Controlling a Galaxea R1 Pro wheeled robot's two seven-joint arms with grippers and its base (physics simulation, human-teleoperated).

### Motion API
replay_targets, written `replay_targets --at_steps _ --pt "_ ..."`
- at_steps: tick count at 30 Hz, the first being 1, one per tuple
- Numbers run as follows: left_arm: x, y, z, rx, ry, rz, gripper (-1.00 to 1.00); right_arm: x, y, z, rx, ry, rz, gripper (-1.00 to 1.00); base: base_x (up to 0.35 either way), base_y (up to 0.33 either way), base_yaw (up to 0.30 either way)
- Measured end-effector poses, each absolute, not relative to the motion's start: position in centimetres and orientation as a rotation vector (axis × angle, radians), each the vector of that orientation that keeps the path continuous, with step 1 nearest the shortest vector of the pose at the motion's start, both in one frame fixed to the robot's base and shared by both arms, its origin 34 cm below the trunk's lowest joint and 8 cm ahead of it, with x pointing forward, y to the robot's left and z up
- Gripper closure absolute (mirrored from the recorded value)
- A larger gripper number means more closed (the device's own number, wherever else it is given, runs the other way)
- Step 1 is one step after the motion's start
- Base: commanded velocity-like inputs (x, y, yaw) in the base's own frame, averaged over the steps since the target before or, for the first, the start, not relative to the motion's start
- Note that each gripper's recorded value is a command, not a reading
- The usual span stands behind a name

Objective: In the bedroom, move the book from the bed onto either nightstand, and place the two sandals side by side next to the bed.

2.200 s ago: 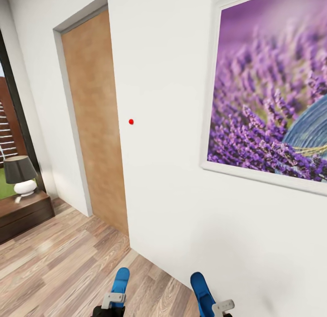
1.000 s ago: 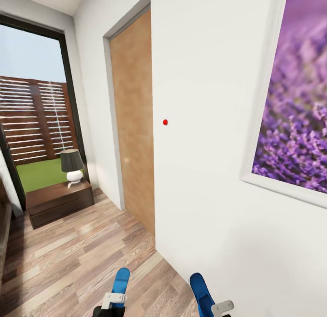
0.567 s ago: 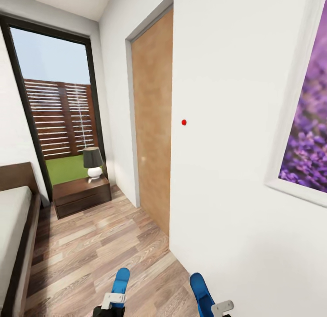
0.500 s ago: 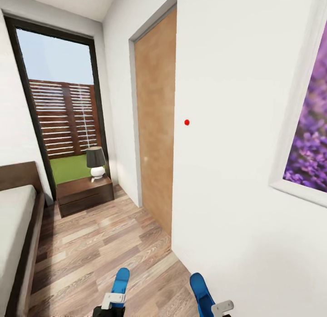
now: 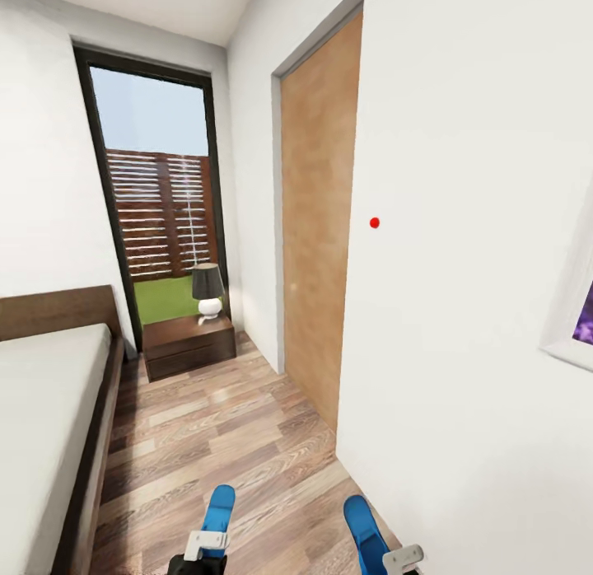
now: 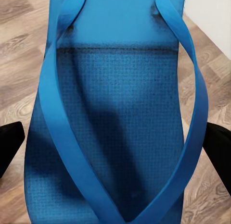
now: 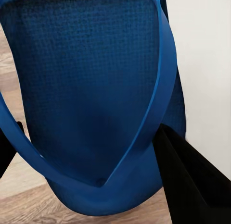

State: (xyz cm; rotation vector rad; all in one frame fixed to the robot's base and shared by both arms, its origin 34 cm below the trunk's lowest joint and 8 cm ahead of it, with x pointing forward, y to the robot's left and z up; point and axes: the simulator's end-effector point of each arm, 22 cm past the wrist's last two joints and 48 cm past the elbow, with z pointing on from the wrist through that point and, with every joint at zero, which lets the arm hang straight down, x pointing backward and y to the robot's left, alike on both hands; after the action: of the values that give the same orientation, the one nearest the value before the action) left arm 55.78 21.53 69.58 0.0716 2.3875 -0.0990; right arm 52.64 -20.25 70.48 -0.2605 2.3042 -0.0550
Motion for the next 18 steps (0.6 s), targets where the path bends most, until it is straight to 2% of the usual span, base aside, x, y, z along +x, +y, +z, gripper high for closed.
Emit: replay_targets --at_steps 18 --pt "55.69 21.46 69.33 0.073 2.387 -0.1 1.0 52.44 -20.31 70.13 -0.258 2.314 -0.054 1.0 0.0 0.0 0.044"
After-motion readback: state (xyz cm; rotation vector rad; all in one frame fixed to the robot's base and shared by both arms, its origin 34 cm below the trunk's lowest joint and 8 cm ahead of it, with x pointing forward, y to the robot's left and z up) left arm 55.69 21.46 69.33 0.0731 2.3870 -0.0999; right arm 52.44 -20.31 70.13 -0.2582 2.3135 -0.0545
